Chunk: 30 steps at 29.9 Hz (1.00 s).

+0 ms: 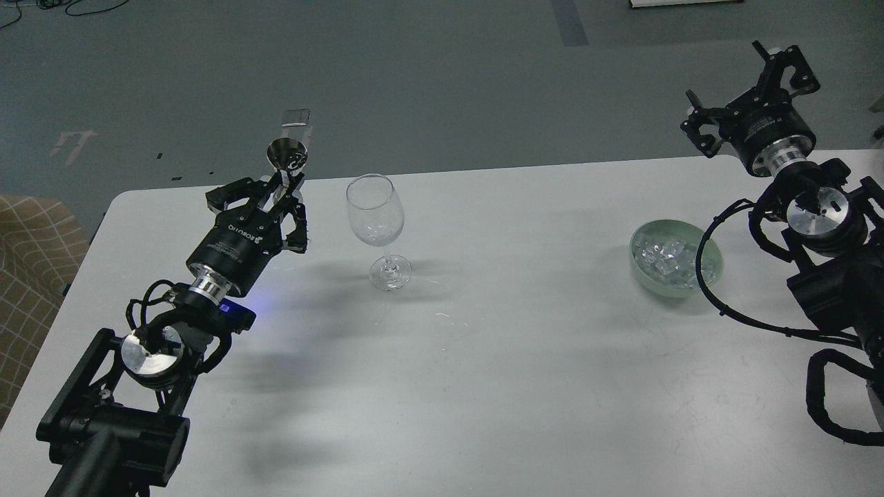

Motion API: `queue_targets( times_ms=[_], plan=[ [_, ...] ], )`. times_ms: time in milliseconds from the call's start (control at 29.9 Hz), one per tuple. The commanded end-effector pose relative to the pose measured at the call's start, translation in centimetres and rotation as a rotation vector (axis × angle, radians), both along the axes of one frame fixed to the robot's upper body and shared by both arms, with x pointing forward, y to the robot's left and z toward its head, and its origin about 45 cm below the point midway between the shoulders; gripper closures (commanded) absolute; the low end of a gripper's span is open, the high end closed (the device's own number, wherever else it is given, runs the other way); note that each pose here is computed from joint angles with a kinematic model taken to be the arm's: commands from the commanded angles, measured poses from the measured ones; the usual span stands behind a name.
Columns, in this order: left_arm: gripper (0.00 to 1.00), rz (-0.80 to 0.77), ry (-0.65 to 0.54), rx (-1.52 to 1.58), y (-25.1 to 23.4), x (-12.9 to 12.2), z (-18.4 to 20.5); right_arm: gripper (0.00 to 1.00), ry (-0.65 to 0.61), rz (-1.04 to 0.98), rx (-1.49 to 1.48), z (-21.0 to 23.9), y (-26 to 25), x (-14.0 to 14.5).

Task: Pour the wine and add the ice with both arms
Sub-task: 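Carry the jigger with the left gripper over the wine glass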

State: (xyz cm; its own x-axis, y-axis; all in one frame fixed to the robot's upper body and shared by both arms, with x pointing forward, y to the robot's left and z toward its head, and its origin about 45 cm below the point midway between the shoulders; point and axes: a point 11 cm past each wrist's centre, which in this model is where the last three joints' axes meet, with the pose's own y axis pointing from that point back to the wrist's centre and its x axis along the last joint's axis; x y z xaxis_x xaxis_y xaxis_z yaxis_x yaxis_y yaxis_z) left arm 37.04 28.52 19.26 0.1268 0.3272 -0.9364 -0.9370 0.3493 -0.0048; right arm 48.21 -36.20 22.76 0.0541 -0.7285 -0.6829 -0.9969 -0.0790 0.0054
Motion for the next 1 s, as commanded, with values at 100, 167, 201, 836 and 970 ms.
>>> queue_targets(
  times_ms=[100, 167, 201, 836, 970],
  plan=[
    [1.0, -0.048, 0.039, 0.01, -2.2, -0.3, -0.2, 0.0, 0.008, -0.005, 0.004, -0.6, -0.2, -0.3],
    [1.0, -0.058, 0.039, 0.014, -2.7, -0.3, 0.0, 0.0, 0.008, -0.004, 0.004, -0.6, -0.2, -0.4],
    [1.0, -0.063, 0.034, 0.025, -3.0, -0.4, 0.4, 0.0, 0.008, -0.005, 0.004, -0.6, -0.2, -0.3],
    [1.0, -0.087, 0.029, 0.185, -3.7, -0.1, 0.9, 0.0, -0.006, 0.006, -0.009, -0.7, -1.3, -0.9],
    [1.0, -0.087, 0.024, 0.216, -3.6, -0.1, 0.8, 0.0, -0.001, 0.005, -0.009, -1.0, -1.4, -1.0]
  ],
)
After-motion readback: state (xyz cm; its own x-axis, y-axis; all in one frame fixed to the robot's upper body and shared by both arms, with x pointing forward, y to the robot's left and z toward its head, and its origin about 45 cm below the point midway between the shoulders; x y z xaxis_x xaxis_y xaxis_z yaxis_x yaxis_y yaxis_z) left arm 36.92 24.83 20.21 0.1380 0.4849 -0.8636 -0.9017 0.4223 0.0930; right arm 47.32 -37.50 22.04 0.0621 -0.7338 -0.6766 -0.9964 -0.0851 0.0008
